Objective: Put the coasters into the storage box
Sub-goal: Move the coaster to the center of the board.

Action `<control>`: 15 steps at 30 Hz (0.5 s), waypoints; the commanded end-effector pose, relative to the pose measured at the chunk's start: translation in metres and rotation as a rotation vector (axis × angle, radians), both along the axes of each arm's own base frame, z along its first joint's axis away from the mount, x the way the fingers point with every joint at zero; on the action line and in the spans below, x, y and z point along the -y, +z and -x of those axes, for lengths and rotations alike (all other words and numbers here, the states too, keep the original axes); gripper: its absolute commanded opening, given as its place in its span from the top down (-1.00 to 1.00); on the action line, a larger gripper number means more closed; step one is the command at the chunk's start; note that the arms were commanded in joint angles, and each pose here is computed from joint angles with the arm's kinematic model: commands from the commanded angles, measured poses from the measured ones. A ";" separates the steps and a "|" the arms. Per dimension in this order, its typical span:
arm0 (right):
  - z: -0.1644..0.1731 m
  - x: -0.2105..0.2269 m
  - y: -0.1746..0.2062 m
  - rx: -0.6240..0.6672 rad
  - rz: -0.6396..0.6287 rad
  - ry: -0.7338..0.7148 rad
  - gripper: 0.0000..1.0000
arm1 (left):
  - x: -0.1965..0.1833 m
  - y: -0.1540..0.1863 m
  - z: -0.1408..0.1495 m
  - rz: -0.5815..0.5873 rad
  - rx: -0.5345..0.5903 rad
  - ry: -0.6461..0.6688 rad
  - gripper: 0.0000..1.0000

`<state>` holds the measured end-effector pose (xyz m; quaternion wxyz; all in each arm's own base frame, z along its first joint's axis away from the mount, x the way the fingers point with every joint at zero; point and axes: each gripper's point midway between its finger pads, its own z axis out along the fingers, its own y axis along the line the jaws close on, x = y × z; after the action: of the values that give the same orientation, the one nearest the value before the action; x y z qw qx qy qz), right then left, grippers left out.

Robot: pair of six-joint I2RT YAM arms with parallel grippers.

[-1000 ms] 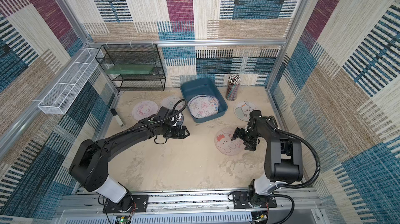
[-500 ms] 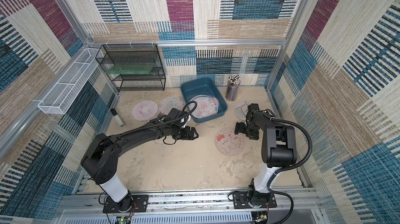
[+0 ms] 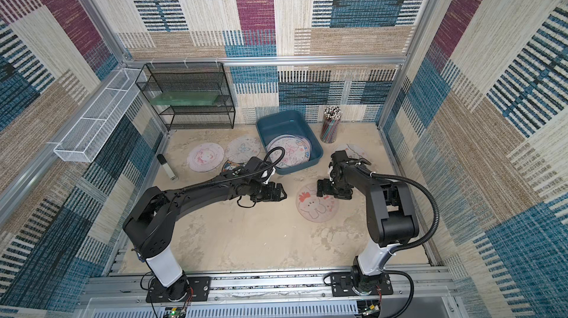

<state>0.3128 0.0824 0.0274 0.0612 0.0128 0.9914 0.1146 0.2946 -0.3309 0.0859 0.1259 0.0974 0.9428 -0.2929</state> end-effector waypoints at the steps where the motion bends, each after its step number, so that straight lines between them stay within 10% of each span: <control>1: 0.023 -0.038 -0.002 -0.101 -0.142 0.011 -0.91 | 0.001 -0.002 -0.002 0.000 -0.002 0.021 -0.75; 15: 0.025 -0.031 0.006 -0.101 -0.277 0.008 -0.87 | 0.005 -0.044 0.005 -0.097 -0.068 0.034 -0.50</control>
<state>0.3030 0.1160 0.0408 0.0377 0.0356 0.9665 0.2513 0.2888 -0.3339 0.0464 0.0980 0.0889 0.9582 -0.2536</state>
